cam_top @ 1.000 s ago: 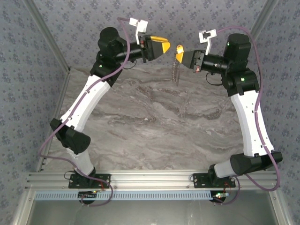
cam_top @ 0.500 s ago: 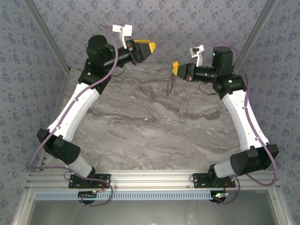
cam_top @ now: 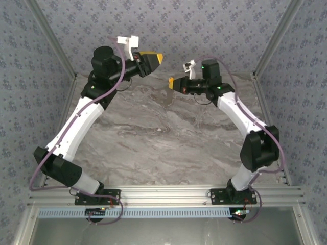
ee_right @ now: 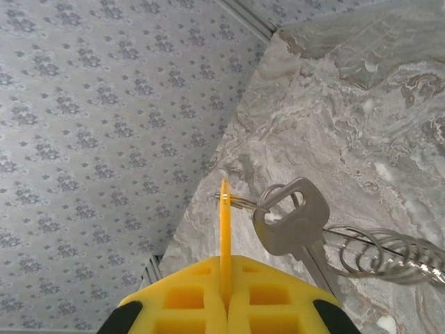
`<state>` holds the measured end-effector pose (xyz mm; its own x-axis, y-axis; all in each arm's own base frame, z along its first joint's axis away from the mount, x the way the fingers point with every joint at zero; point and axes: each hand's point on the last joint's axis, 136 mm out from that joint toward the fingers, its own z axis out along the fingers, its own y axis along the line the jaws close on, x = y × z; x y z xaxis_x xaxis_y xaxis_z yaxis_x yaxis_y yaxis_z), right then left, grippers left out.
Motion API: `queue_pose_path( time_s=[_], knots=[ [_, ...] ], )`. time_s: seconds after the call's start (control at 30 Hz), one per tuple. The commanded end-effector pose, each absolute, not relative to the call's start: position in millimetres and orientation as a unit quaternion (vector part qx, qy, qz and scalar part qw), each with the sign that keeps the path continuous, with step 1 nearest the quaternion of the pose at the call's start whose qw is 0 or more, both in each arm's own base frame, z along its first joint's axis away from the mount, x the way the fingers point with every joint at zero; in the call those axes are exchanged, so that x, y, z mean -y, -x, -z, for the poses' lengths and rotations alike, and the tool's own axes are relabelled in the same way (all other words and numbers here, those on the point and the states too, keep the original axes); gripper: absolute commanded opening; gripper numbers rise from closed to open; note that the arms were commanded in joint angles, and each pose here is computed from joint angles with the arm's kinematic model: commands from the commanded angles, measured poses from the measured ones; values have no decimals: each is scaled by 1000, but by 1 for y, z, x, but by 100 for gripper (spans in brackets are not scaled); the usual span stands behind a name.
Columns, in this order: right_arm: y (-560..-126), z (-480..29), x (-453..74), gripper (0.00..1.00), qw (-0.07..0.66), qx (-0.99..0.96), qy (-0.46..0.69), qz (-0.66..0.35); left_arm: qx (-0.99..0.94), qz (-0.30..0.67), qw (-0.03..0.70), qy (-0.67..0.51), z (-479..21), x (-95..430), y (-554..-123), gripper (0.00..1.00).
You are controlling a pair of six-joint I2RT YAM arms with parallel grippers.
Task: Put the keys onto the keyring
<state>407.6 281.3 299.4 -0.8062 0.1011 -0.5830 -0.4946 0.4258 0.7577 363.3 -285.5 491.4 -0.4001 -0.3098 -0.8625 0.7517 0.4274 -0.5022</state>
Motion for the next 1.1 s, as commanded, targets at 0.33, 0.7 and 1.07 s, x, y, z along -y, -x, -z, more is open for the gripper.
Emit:
queue_pose_path(
  time_s=[0.33, 0.7, 1.07],
  knots=[
    [-402, -205, -330, 0, 202, -793, 101, -566, -673, 489, 534, -151, -485, 268, -360, 52],
    [-328, -131, -333, 0, 110, -831, 98, -536, -675, 494, 530, -141, -478, 263, -368, 52],
    [-297, -91, -341, 0, 58, -848, 97, -518, -675, 501, 524, -135, -473, 264, -377, 52]
  ],
)
